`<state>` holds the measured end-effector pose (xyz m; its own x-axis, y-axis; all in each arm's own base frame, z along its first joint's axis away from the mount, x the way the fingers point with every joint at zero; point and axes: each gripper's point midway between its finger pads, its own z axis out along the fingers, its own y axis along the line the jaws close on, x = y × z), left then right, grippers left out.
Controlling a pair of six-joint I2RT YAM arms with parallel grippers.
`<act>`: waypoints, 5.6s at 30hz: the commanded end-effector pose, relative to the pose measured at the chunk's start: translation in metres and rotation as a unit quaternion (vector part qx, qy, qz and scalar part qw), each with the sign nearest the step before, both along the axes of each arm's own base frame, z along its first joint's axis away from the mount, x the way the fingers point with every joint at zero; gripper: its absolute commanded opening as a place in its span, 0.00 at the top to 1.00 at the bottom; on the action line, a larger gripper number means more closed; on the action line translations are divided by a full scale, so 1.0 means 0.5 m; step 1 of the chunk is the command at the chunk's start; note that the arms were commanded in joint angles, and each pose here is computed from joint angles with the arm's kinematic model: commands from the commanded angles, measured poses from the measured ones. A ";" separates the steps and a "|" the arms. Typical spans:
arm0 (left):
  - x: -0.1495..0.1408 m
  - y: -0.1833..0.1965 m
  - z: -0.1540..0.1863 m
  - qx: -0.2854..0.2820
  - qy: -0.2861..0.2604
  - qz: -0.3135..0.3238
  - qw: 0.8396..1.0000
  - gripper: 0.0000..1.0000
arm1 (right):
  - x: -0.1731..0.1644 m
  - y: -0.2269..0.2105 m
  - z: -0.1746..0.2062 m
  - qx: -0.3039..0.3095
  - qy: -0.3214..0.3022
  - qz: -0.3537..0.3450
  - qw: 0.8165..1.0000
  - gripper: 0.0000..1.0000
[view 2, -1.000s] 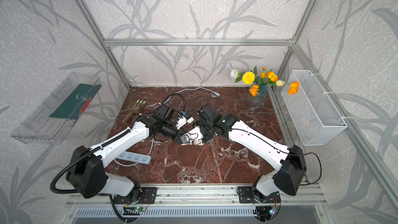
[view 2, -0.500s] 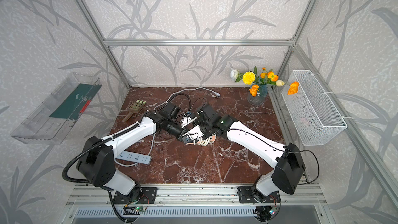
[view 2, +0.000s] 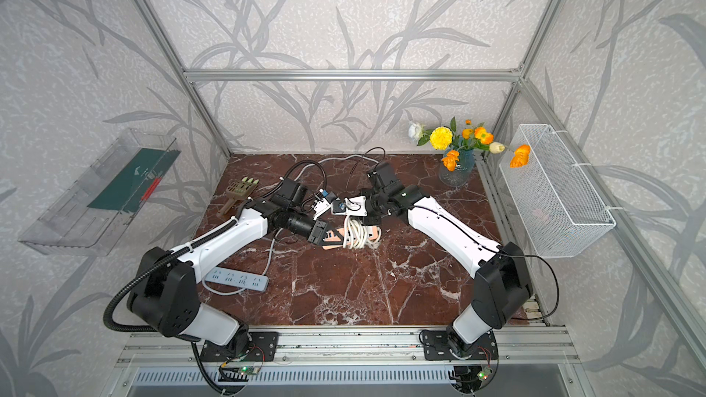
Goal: Wrap the cord around the power strip
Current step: Wrap the power cord around the power strip, then place the power strip at the center of the board.
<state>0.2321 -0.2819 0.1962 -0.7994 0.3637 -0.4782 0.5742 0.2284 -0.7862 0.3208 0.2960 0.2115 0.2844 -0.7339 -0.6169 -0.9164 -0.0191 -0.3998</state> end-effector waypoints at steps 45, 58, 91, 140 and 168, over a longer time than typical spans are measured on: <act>0.127 -0.019 -0.033 -0.112 0.108 0.015 0.988 1.00 | 0.281 -0.102 -0.177 0.054 0.173 -0.215 0.960 0.18; 0.248 0.009 -0.040 -0.128 0.114 0.108 0.979 1.00 | 0.304 -0.173 -0.231 0.000 0.161 -0.308 0.938 0.01; 0.315 0.018 -0.028 -0.162 0.114 0.168 0.966 1.00 | 0.249 -0.232 -0.186 0.024 0.243 -0.484 0.840 0.01; 0.245 -0.100 -0.010 -0.149 0.114 0.169 0.968 1.00 | 0.134 -0.089 -0.128 0.093 0.262 -0.580 0.766 0.43; 0.203 -0.106 -0.032 -0.109 0.109 0.140 0.978 0.45 | 0.091 -0.183 -0.201 0.020 0.247 -0.609 0.754 1.00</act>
